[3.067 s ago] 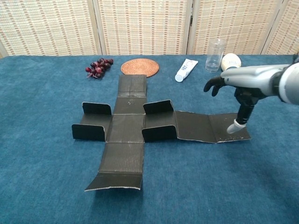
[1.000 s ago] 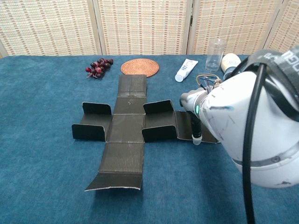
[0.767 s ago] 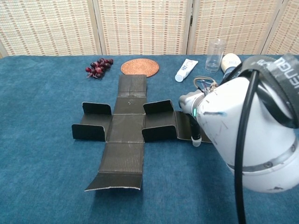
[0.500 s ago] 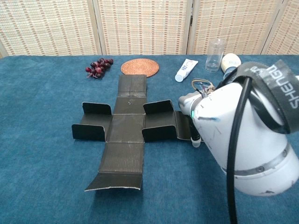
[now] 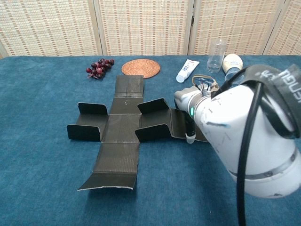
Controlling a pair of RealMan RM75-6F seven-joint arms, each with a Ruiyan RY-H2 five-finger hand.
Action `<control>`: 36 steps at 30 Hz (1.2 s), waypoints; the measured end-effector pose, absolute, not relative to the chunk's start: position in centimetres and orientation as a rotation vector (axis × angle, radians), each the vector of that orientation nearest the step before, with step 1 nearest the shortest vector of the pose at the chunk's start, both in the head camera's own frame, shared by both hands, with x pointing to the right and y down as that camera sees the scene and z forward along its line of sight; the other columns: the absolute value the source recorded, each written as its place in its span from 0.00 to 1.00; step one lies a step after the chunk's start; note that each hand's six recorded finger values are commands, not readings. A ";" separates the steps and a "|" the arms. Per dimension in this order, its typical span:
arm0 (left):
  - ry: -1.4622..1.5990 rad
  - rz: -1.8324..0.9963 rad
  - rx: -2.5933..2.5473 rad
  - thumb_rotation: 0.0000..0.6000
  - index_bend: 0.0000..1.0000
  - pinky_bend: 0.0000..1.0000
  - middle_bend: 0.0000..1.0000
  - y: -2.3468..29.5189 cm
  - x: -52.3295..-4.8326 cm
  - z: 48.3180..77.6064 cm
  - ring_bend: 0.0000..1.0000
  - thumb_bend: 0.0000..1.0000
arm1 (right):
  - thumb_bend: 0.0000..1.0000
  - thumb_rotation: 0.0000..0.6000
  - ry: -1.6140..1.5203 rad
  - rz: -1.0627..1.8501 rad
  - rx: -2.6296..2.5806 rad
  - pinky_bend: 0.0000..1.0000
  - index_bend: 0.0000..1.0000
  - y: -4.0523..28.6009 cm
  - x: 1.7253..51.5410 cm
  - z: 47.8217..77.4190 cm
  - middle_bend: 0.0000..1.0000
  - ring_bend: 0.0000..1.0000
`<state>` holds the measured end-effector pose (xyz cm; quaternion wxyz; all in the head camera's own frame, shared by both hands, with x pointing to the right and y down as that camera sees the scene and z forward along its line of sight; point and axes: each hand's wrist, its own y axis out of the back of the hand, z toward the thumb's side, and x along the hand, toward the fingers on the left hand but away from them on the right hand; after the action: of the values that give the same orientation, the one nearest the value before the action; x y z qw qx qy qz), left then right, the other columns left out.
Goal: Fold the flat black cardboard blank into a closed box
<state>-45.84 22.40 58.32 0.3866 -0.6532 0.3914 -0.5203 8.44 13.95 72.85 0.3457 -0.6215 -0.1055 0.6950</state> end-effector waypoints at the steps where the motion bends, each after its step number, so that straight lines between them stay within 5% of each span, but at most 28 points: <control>1: 0.991 -1.314 -1.669 1.00 0.28 0.50 0.19 22.0 -45.7 58.6 0.41 0.20 | 0.20 1.00 -0.275 1.795 -1.621 0.95 0.26 13.9 8.5 72.8 0.35 0.81; 5: 0.969 -1.270 -1.695 1.00 0.31 0.75 0.28 20.4 -44.8 59.6 0.64 0.20 | 0.20 1.00 -0.271 1.762 -1.646 0.95 0.26 13.6 8.9 72.7 0.35 0.81; 10: 0.877 -1.250 -1.729 1.00 0.23 0.88 0.27 18.6 -43.5 62.1 0.70 0.14 | 0.20 1.00 -0.284 1.744 -1.670 0.95 0.27 13.3 9.8 72.8 0.35 0.81; 22: 0.679 -1.181 -1.753 1.00 0.01 0.93 0.10 16.4 -37.2 68.5 0.69 0.10 | 0.20 1.00 -0.267 1.726 -1.688 0.95 0.28 13.2 10.5 72.9 0.36 0.81; 36: 0.518 -1.177 -1.730 1.00 0.00 0.93 0.05 15.6 -32.9 73.1 0.68 0.10 | 0.20 1.00 -0.268 1.728 -1.685 0.95 0.28 13.0 11.1 72.9 0.36 0.81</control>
<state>-32.89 15.56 73.07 0.4732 -0.7071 0.2116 -0.4809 11.12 13.00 72.86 0.3490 -0.6504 -0.1034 0.6667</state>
